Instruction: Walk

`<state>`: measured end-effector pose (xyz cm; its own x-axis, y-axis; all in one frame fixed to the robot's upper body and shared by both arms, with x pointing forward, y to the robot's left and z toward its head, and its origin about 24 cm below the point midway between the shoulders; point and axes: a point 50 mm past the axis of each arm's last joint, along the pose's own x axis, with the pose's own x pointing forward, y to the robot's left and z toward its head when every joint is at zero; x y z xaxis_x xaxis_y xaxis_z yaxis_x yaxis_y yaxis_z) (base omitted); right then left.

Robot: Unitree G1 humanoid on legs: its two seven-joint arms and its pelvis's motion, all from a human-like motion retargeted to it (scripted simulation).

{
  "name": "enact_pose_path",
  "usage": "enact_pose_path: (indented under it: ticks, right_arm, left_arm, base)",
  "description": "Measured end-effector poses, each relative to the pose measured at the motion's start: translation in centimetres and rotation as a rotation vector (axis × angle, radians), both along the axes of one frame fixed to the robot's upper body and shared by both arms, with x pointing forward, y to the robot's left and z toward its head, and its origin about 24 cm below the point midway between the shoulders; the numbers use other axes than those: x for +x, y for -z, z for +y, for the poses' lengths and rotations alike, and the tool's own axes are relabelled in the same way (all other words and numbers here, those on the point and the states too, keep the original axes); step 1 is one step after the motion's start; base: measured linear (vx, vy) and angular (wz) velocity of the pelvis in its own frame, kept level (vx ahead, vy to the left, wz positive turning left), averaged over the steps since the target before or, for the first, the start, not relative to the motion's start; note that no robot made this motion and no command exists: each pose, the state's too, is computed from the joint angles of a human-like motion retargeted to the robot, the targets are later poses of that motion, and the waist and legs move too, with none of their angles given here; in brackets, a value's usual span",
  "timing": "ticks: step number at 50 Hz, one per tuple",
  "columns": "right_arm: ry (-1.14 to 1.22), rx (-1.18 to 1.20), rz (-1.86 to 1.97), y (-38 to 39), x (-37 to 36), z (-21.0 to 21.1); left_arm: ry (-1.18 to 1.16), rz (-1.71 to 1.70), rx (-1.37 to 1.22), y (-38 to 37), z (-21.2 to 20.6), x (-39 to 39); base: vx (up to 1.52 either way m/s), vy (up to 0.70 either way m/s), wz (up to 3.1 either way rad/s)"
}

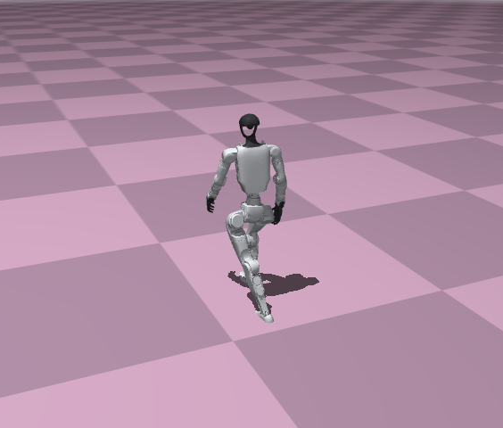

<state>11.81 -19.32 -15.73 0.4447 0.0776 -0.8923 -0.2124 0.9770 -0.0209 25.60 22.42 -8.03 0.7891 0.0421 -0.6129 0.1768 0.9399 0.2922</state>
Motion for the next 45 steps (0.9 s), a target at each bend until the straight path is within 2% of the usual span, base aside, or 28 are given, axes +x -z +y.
enact_pose_path:
  ticks: [7,14,21,27,32,38,45]
  right_arm:
    - [0.127,-0.081,0.165,1.0,-4.8,-3.0]
    - [0.179,-0.11,0.085,0.5,-2.8,-3.5]
    - [0.14,-0.108,-0.122,-1.6,4.2,-2.4]
    - [0.038,-0.126,-0.279,-4.2,9.5,-1.4]
    - [0.002,-0.079,-0.295,-4.3,10.1,0.3]
    - [-0.024,0.088,-0.27,-3.7,8.8,3.1]
    - [-0.048,0.186,-0.445,-6.5,10.5,4.9]
  left_arm:
    - [-0.024,0.364,-0.068,6.5,-0.6,-10.7]
    - [-0.049,0.557,-0.054,8.2,0.6,-17.2]
    - [-0.2,0.519,-0.09,8.2,0.9,-18.5]
    - [-0.227,0.502,-0.074,8.3,0.4,-18.9]
    - [-0.252,0.513,-0.088,8.5,0.2,-19.4]
    - [-0.236,0.47,-0.088,8.0,0.5,-17.8]
    - [-0.17,0.219,0.014,5.0,0.9,-9.8]
  base:
    - [0.73,-0.08,0.04]
    - [0.71,-0.06,0.05]
    - [0.74,0.03,-0.05]
    - [0.72,0.14,0.09]
    - [0.77,0.15,-0.16]
    - [0.74,0.17,0.38]
    - [0.66,0.09,0.39]
